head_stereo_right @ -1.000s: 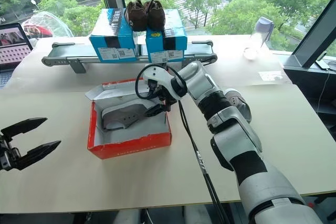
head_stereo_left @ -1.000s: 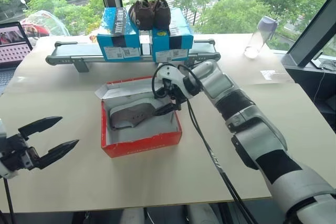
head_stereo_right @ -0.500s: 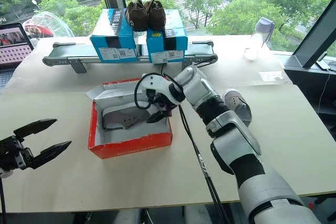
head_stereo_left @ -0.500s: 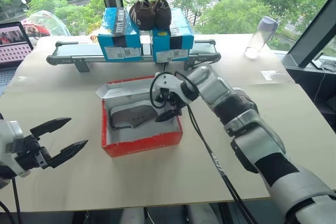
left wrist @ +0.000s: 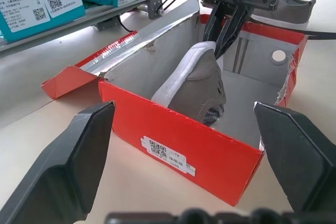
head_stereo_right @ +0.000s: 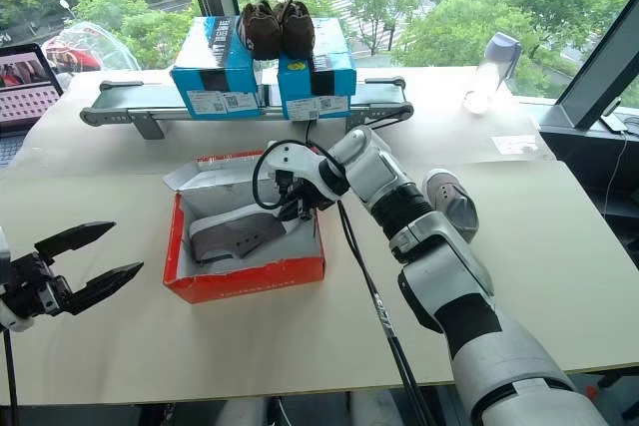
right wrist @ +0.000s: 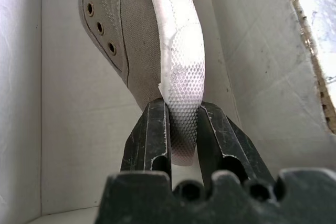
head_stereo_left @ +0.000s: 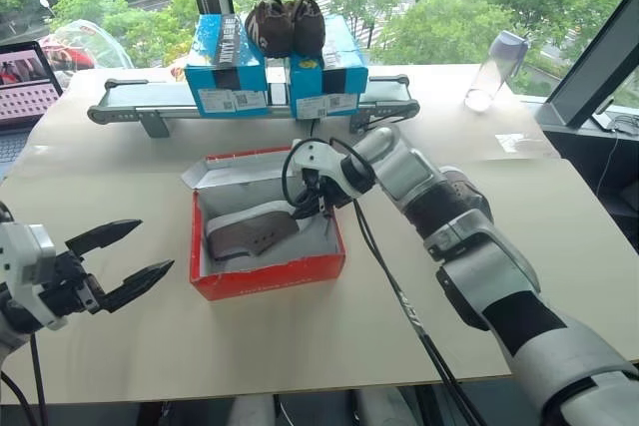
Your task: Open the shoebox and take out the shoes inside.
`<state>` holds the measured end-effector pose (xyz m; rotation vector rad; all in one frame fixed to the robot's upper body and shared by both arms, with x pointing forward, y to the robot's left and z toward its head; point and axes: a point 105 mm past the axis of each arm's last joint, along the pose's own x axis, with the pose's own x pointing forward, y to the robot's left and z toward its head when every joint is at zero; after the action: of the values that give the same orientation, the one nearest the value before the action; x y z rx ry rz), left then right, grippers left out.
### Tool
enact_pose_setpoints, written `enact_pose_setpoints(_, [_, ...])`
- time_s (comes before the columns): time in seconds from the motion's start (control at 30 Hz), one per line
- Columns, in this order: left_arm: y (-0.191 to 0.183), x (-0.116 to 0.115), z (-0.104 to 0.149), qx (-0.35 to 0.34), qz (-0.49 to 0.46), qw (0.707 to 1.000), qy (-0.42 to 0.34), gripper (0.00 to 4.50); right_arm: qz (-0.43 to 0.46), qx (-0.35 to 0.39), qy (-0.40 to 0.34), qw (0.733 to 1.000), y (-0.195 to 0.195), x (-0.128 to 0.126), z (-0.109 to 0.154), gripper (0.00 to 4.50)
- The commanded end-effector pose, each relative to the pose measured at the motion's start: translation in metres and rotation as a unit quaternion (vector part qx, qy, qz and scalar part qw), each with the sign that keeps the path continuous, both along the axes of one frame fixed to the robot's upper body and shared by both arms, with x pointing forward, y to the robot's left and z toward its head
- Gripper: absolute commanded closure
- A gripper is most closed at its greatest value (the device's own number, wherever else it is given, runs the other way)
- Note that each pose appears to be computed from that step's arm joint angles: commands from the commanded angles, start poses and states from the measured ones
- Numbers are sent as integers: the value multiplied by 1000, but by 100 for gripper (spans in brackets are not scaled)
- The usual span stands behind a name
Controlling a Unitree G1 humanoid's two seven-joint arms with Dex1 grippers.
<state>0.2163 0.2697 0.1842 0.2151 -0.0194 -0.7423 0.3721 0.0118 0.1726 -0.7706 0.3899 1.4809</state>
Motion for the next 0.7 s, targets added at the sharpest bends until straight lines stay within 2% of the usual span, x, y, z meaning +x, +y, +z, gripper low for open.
enact_pose_setpoints(0.03, [0, 1, 7, 11, -1, 1000, -18, 0, 13, 36, -11, 999, 5, -5, 24, 377])
enact_pose_setpoints(0.2, [0, 4, 5, 10, -3, 1000, -17, 0, 2, 87, -13, 996, -3, -8, 64, 377])
enact_pose_setpoints(0.33, [-3, 7, 2, 5, -9, 1000, -16, 0, -21, 151, -8, 988, -17, -11, 106, 377])
enact_pose_setpoints(0.53, [-8, 16, -4, -3, -27, 1000, -9, 0, -70, 302, 62, 949, -51, -33, 181, 377])
enact_pose_setpoints(0.6, [-10, 21, -5, -4, -36, 999, -7, 0, -82, 321, 83, 940, -64, -42, 188, 377])
enact_pose_setpoints(0.7, [-13, 28, -4, -5, -51, 999, -7, 0, -100, 302, 80, 945, -75, -50, 177, 377])
